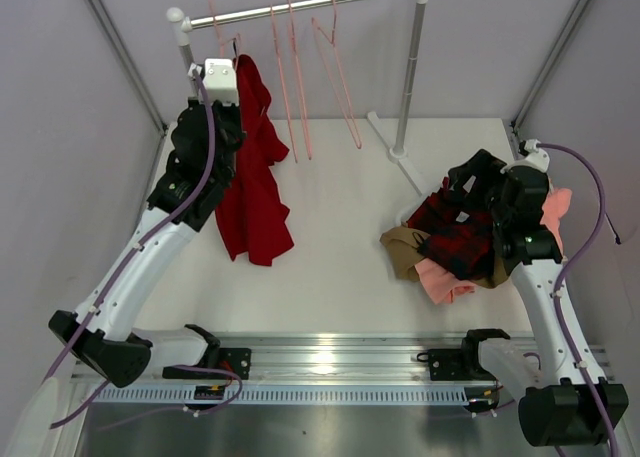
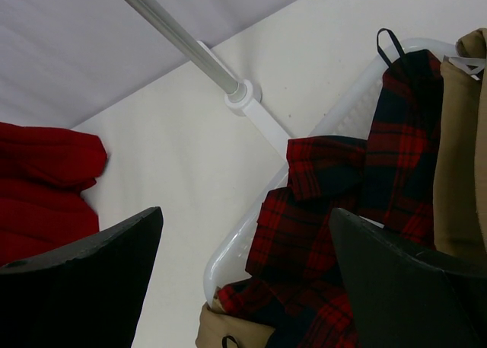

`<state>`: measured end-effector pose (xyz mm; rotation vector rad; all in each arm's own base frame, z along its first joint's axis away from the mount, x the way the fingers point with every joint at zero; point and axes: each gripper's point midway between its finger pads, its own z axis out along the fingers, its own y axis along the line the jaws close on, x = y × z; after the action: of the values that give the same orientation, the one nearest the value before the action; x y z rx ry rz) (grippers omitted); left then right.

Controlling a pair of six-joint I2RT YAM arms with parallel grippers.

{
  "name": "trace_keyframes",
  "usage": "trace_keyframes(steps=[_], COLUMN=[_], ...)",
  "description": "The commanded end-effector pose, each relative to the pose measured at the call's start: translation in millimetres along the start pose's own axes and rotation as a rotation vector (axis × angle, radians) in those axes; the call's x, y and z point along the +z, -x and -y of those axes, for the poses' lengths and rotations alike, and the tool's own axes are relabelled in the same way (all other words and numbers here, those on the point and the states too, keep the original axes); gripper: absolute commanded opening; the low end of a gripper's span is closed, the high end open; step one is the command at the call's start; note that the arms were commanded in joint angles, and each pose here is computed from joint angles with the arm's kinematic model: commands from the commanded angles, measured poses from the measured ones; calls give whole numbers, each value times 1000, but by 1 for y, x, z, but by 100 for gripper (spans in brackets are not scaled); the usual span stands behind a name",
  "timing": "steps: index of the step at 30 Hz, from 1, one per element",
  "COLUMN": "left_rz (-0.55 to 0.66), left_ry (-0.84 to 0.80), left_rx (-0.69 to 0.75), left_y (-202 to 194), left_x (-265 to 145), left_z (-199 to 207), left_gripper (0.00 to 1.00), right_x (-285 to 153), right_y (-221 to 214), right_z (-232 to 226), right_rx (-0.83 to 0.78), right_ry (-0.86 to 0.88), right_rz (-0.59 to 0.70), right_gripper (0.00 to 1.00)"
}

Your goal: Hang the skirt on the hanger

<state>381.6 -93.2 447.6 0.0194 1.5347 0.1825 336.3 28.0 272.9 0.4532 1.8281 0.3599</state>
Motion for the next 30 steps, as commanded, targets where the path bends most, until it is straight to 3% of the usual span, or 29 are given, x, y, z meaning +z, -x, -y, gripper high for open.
trace_keyframes(steps=[1,14,18,21,24,26,28,29,30], left_rz=[151,42,25,21,16,-9,5,-33,5], left_ry=[36,-32,-64,-86,-91,-96,-102,-109,-111], left_rx=[-136,-127,-125,-128,-134,-132,-156,-151,-172], left_y=[41,-15,-23,-23,-20,-19,2,-3,22], left_x=[-4,5,-1,-9,-17,-22,-29,-33,-40], left_z=[-19,-8,-5,-5,-9,-11,-16,-16,-23], left_gripper=[0,1,9,22,45,71,92,97,99], right_x=[3,13,14,14,11,10,9,8,6], right_y=[6,17,23,28,38,41,50,52,59], right_z=[-5,6,7,5,-1,-4,-12,-15,-20], right_rx=[-1,35,56,32,20,23,22,24,22], right_ry=[40,45,57,72,88,96,116,120,132], right_rz=[14,3,16,32,53,49,44,41,41], right_gripper=[99,99,99,99,99,99,99,99,100])
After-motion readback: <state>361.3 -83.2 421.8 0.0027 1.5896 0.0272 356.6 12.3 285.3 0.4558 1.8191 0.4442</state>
